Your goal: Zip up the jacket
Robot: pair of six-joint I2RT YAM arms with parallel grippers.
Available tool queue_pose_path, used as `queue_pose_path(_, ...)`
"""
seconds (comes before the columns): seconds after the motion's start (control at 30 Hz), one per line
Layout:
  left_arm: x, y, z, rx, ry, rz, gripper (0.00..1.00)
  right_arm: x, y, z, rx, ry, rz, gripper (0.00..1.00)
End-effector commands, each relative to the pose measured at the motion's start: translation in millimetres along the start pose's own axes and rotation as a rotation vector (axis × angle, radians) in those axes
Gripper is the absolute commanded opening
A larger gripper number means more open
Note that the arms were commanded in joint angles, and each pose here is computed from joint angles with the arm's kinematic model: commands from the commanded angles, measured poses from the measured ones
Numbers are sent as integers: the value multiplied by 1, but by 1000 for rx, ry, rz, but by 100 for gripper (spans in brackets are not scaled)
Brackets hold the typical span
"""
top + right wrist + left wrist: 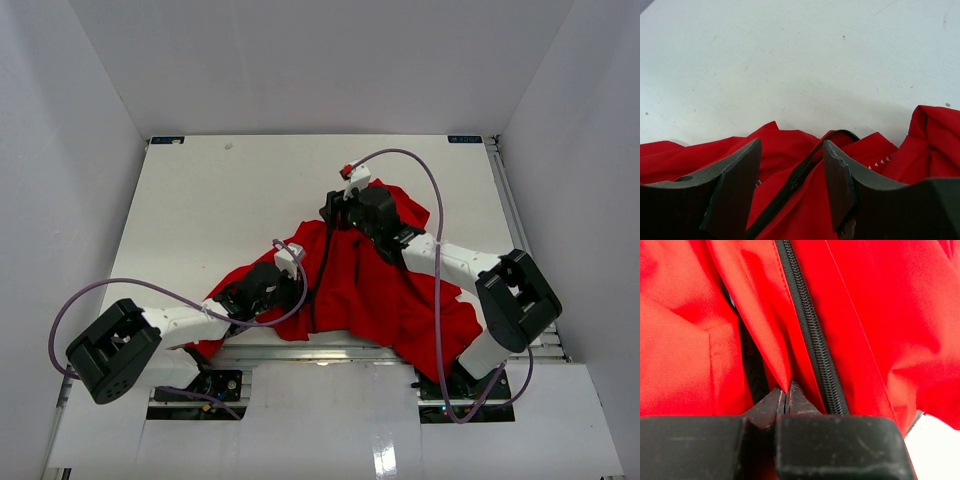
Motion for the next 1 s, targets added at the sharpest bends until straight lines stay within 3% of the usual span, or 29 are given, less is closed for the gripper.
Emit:
queue_pose_path(0.0,0,3,-2,-3,-28,-19,0,-15,-10,10,32,70,33,55)
queue_pose_path(0.17,-2,6,0,-3,-26,-35,0,-26,4,12,124,77,-129,48)
queue_pose_path(0.27,-3,9,3,-1,-19,-47,0,-25,0,5,194,42,-283,53)
queue_pose_path(0.43,-6,11,5,-3,-8,-55,0,-19,-13,5,166,69,-544,59)
queue_pose_path(0.67,-7,9,3,-11,-12,-51,0,-26,-15,21,218,147,-739,63)
queue_pose_path(0.97,-8,10,4,-12,-13,-58,0,-33,-7,39,214,245,-796,62)
Point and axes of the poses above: each gripper's point midway between its finger pads, its own x axis back along the fingers, its own y axis along the line the jaws close on, z = x × y, the point moved 1 cm from there along x, back along the fingers, and after that the axes turned 4 degrees about x, right-handed, at the moved point
